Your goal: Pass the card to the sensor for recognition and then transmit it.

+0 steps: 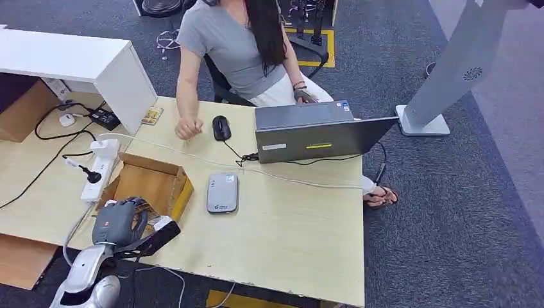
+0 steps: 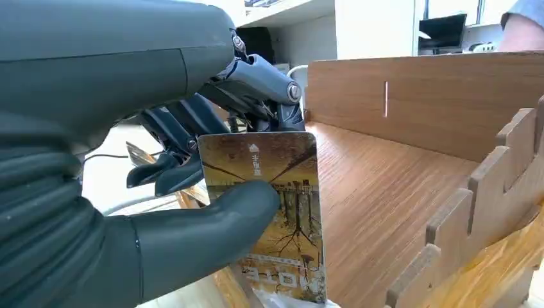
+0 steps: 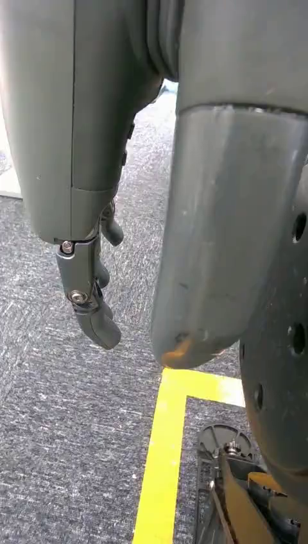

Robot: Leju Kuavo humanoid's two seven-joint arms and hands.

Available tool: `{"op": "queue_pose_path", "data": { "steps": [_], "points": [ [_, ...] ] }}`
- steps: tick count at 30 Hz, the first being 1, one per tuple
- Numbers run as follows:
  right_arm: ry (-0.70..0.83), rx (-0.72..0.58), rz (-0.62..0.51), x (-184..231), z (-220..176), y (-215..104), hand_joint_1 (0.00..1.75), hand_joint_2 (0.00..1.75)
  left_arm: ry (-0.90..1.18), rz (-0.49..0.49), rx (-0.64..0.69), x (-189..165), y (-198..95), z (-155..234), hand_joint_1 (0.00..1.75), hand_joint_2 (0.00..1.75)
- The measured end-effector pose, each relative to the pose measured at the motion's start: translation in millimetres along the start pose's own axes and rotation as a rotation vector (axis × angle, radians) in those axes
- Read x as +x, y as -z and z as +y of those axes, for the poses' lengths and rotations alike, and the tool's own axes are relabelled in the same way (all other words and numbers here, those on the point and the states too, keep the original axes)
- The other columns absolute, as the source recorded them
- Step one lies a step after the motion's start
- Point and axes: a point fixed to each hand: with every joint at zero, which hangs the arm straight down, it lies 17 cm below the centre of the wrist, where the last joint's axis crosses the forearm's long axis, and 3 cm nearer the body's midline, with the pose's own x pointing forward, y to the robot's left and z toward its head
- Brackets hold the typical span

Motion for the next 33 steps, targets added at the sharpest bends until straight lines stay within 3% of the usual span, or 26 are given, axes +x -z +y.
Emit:
{"op": "queue_pose_path", "data": {
  "steps": [2, 6, 9, 16, 33],
  "points": [
    [-0.025, 0.013, -0.008, 0.6, 2.5, -0.4, 0.0, 0.0, 0.0, -0.045, 0.072, 11.7, 18.3, 23.1, 1.75, 1.75],
    [-0.043, 0.021, -0.029, 13.7, -0.1, -0.3, 0.0, 0.0, -0.041, -0.109, 0.187, 46.0, 128.6, 112.0, 1.75, 1.75],
    [-0.046, 0.018, -0.036, 18.9, -2.3, -0.1, 0.0, 0.0, -0.04, -0.131, 0.265, 56.0, 168.6, 165.0, 1.75, 1.75],
    [-0.049, 0.021, -0.025, 13.1, -0.6, -0.2, 0.0, 0.0, -0.023, -0.136, 0.275, 56.6, 183.3, 176.1, 1.75, 1.75],
    [-0.052, 0.02, -0.022, 12.3, -0.8, -0.1, 0.0, 0.0, -0.008, -0.133, 0.267, 54.3, 187.6, 174.5, 1.75, 1.75]
  ]
}}
